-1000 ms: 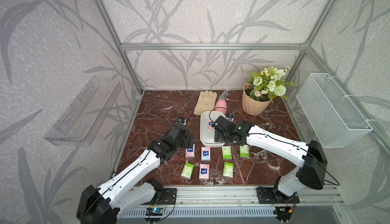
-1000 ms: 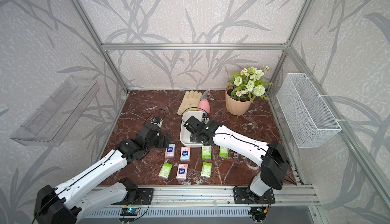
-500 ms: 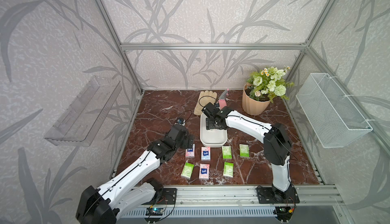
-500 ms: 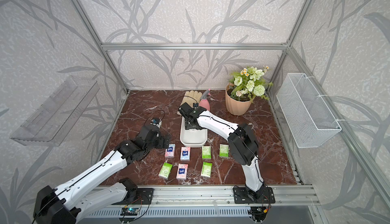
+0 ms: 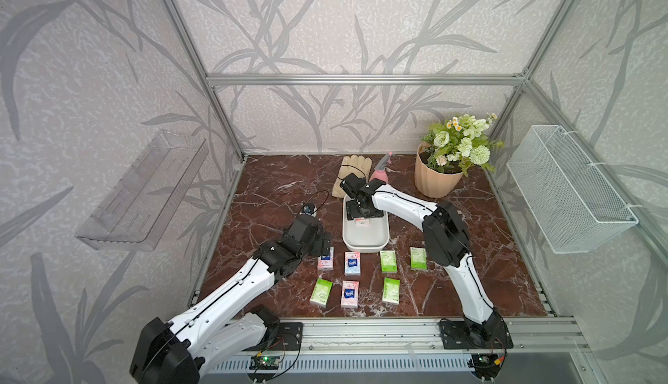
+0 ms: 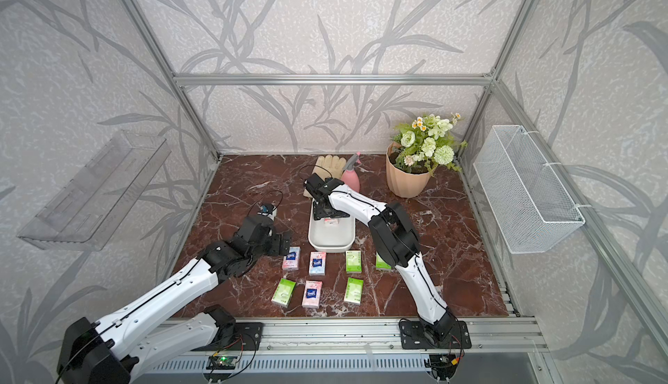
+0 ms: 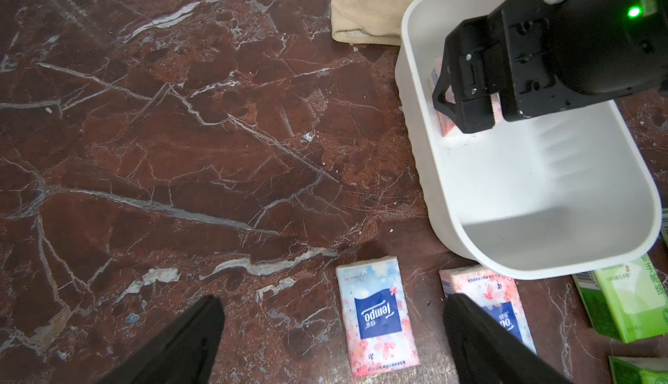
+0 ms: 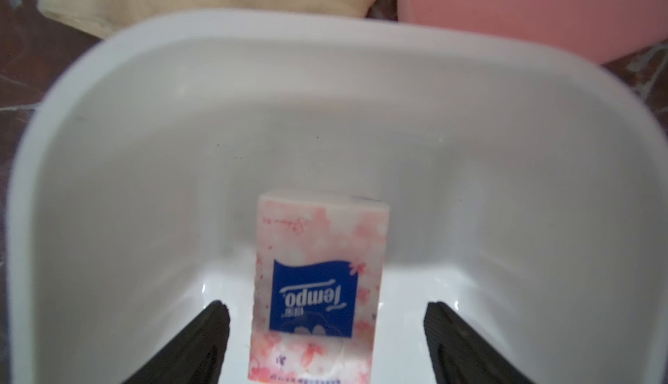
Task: Take the pocket tissues out of the storage box
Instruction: Pick up the pocket tissues from the storage box.
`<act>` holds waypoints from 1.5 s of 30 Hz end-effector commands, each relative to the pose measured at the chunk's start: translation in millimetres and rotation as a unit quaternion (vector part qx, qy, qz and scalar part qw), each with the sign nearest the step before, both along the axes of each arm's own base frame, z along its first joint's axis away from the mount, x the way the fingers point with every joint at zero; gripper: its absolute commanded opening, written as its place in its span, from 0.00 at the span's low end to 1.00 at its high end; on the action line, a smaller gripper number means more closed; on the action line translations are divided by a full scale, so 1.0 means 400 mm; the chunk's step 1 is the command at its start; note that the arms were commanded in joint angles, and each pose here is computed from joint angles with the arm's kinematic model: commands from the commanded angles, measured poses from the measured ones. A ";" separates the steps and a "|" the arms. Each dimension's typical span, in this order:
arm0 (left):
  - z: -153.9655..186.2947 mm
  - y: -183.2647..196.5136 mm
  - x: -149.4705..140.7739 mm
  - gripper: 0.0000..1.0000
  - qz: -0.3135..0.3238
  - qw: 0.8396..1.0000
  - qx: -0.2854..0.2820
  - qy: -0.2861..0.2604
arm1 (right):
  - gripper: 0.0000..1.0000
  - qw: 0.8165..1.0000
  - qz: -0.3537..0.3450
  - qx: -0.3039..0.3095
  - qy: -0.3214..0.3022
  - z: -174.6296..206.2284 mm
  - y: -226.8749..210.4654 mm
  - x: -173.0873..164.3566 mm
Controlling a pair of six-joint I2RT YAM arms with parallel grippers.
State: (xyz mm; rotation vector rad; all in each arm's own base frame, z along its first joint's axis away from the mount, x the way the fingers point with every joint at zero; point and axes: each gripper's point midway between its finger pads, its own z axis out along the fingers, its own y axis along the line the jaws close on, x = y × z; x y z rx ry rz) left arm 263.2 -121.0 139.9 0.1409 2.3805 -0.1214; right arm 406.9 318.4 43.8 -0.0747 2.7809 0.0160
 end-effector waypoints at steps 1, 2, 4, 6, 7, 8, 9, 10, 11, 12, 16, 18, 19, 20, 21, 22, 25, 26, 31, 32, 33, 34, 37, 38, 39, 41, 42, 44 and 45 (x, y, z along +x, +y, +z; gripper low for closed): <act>-0.006 0.009 0.008 1.00 0.010 1.000 0.005 -0.003 | 0.86 1.000 0.005 -0.004 0.022 -0.020 0.001 -0.002; -0.004 0.008 0.010 1.00 0.010 1.000 0.006 -0.003 | 0.85 1.000 0.004 -0.005 0.026 -0.030 0.000 -0.001; -0.005 0.004 0.012 1.00 0.008 1.000 0.005 -0.002 | 0.82 0.999 0.001 -0.009 0.033 -0.040 -0.002 -0.002; -0.009 0.001 0.013 1.00 0.006 1.000 0.005 0.001 | 0.77 0.999 0.000 -0.011 0.041 -0.049 -0.003 -0.005; -0.011 0.001 0.014 1.00 0.006 1.000 0.005 0.002 | 0.76 0.999 -0.001 -0.009 0.044 -0.051 -0.002 -0.008; -0.011 -0.001 0.015 1.00 0.005 1.000 0.004 0.003 | 0.73 0.999 -0.002 -0.008 0.047 -0.054 -0.002 -0.012; -0.013 -0.003 0.015 1.00 0.004 1.000 0.003 0.003 | 0.70 0.999 -0.004 -0.006 0.049 -0.053 -0.003 -0.015; -0.014 -0.005 0.015 1.00 0.003 1.000 0.003 0.005 | 0.67 0.999 -0.006 -0.005 0.051 -0.051 -0.004 -0.019; -0.016 -0.005 0.016 1.00 0.003 1.000 0.003 0.006 | 0.64 0.999 -0.009 -0.002 0.052 -0.050 -0.005 -0.022; -0.016 -0.007 0.017 1.00 0.002 1.000 0.004 0.006 | 0.62 0.999 -0.010 0.002 0.052 -0.048 -0.004 -0.026; -0.014 -0.009 0.022 1.00 0.001 1.000 0.006 0.006 | 0.56 0.999 -0.011 0.019 0.045 -0.024 -0.004 -0.037; -0.011 -0.012 0.025 1.00 0.000 1.000 0.004 0.004 | 0.53 0.999 -0.011 0.027 0.039 -0.003 -0.007 -0.042; -0.011 -0.013 0.026 1.00 0.000 1.000 0.003 0.004 | 0.52 0.999 -0.012 0.030 0.037 0.007 -0.011 -0.045; -0.010 -0.015 0.027 1.00 -0.001 1.000 0.001 0.003 | 0.51 0.999 -0.011 0.032 0.034 0.018 -0.011 -0.050; -0.010 -0.017 0.028 1.00 -0.001 1.000 0.000 0.003 | 0.51 0.999 -0.010 0.035 0.032 0.029 -0.014 -0.055; -0.008 -0.020 0.030 1.00 -0.003 1.000 -0.003 0.002 | 0.51 0.999 -0.008 0.035 0.029 0.040 -0.017 -0.062; -0.004 -0.027 0.036 1.00 -0.004 1.000 -0.008 -0.001 | 0.51 0.999 0.004 0.038 0.022 0.083 -0.022 -0.087; -0.003 -0.030 0.037 1.00 -0.004 1.000 -0.011 -0.001 | 0.51 0.999 0.008 0.037 0.020 0.096 -0.025 -0.096; 0.006 -0.029 0.047 1.00 0.006 1.000 -0.018 -0.012 | 0.50 0.999 0.033 0.012 0.005 0.184 -0.065 -0.170; 0.008 -0.028 0.048 1.00 0.007 1.000 -0.018 -0.015 | 0.50 0.999 0.038 0.009 0.004 0.198 -0.075 -0.186; 0.009 -0.024 0.049 1.00 0.010 1.000 -0.017 -0.019 | 0.50 0.999 0.040 0.004 0.004 0.210 -0.090 -0.207; 0.012 -0.021 0.051 1.00 0.012 1.000 -0.017 -0.023 | 0.50 0.999 0.042 0.001 0.005 0.225 -0.106 -0.227; 0.014 -0.009 0.050 1.00 0.016 0.999 -0.009 -0.035 | 0.50 0.999 0.040 -0.004 0.005 0.260 -0.162 -0.279; 0.016 -0.006 0.050 1.00 0.016 0.999 -0.007 -0.039 | 0.50 0.999 0.038 -0.005 0.004 0.271 -0.180 -0.295; 0.016 -0.003 0.049 1.00 0.013 0.999 -0.003 -0.043 | 0.50 0.999 0.033 -0.004 0.000 0.286 -0.203 -0.313; 0.022 0.003 0.050 1.00 0.008 0.999 0.008 -0.053 | 0.50 1.000 0.026 -0.005 0.000 0.301 -0.244 -0.349; 0.027 0.013 0.051 1.00 0.016 0.998 0.014 -0.058 | 0.50 1.000 0.021 -0.008 0.002 0.306 -0.268 -0.371; 0.033 0.020 0.053 1.00 0.021 0.997 0.017 -0.066 | 0.50 1.000 0.010 -0.012 0.008 0.306 -0.313 -0.411; 0.034 0.023 0.054 1.00 0.023 0.997 0.018 -0.070 | 0.50 1.000 0.006 -0.014 0.011 0.303 -0.335 -0.432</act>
